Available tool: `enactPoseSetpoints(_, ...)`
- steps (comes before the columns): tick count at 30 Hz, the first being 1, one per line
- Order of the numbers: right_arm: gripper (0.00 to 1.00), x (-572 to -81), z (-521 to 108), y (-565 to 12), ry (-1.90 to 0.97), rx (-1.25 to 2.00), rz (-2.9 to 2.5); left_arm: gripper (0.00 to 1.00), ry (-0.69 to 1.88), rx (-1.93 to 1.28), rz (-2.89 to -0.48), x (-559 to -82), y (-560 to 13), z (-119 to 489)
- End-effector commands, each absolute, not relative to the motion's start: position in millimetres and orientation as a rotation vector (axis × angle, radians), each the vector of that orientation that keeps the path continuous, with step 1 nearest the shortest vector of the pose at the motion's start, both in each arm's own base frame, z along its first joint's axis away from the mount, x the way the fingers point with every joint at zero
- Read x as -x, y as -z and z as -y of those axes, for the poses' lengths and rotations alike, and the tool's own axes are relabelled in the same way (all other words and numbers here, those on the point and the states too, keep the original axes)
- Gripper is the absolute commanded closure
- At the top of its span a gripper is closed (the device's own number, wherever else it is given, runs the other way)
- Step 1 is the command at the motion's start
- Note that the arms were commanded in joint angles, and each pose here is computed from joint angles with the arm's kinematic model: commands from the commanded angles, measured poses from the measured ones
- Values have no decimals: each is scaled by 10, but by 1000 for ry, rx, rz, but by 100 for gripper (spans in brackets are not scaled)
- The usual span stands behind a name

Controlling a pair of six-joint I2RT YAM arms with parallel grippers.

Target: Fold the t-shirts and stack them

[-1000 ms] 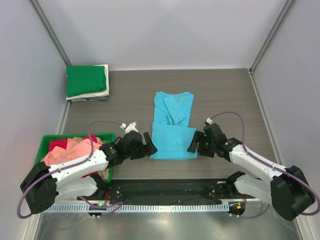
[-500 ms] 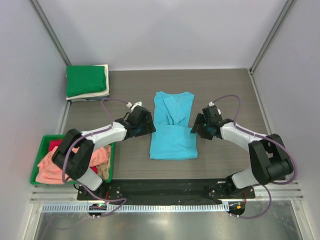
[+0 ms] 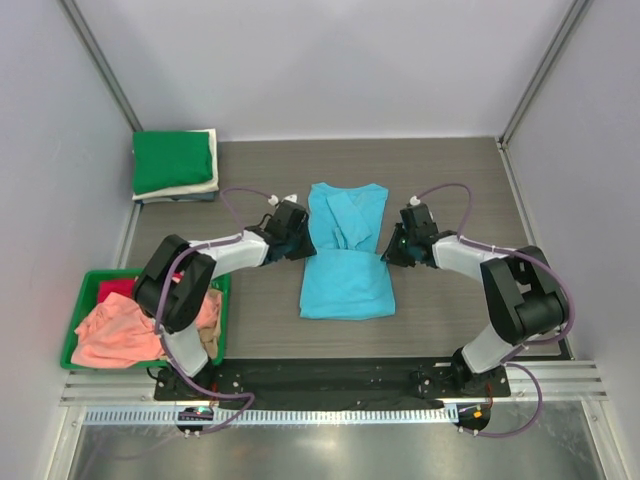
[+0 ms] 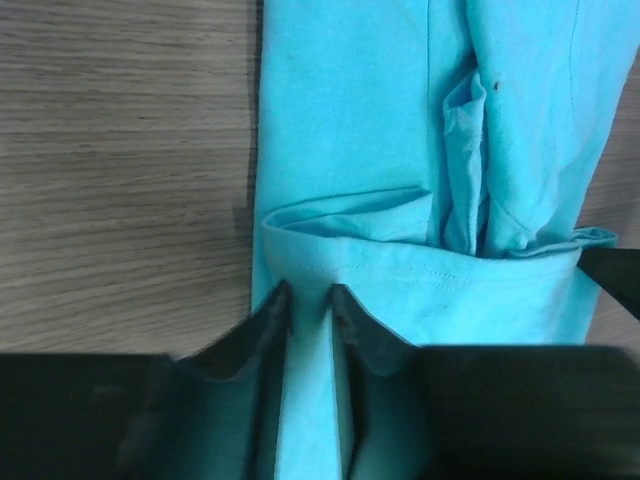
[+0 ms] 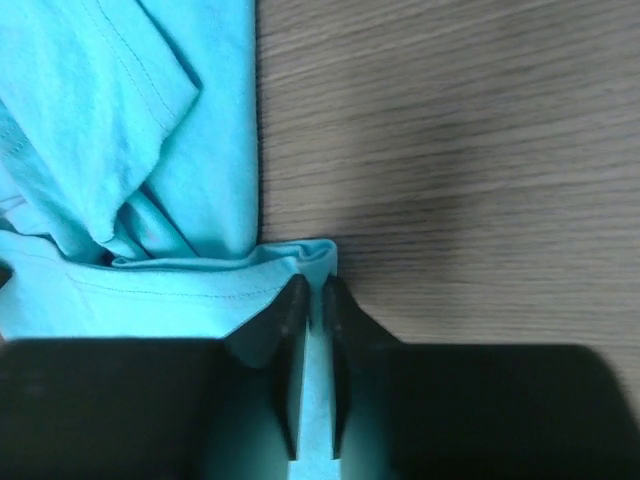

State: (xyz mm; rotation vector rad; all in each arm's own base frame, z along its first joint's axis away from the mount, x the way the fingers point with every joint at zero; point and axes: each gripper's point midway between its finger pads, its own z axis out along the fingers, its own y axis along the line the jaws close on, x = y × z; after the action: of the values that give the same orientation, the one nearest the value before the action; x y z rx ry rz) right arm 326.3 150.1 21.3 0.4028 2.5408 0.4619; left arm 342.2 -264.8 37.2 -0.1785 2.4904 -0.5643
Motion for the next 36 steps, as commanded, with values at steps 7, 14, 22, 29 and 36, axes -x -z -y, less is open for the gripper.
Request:
enactPoseSetpoints(7,99,-3420,-1509,-439,-478,-346,-2496,100,604,133,-2393,-3660,-762,2733)
enactPoseSetpoints(14,99,-3305,-1609,-1271,-582,-238,-2386,100,663,112,-2269,-3501,-1623,2634)
enactPoseSetpoints(22,99,-2146,-1800,-2036,-859,-30,-2297,100,806,18,-2205,-2352,-2290,2468)
enactPoseSetpoints(29,87,-969,-1662,-1991,-1153,-32,-2310,97,1147,31,-2284,-1022,-1837,2238)
enactPoseSetpoints(36,13,-881,-1602,-2308,-1190,-1,-2186,40,1451,-62,-2051,-633,-1997,2010)
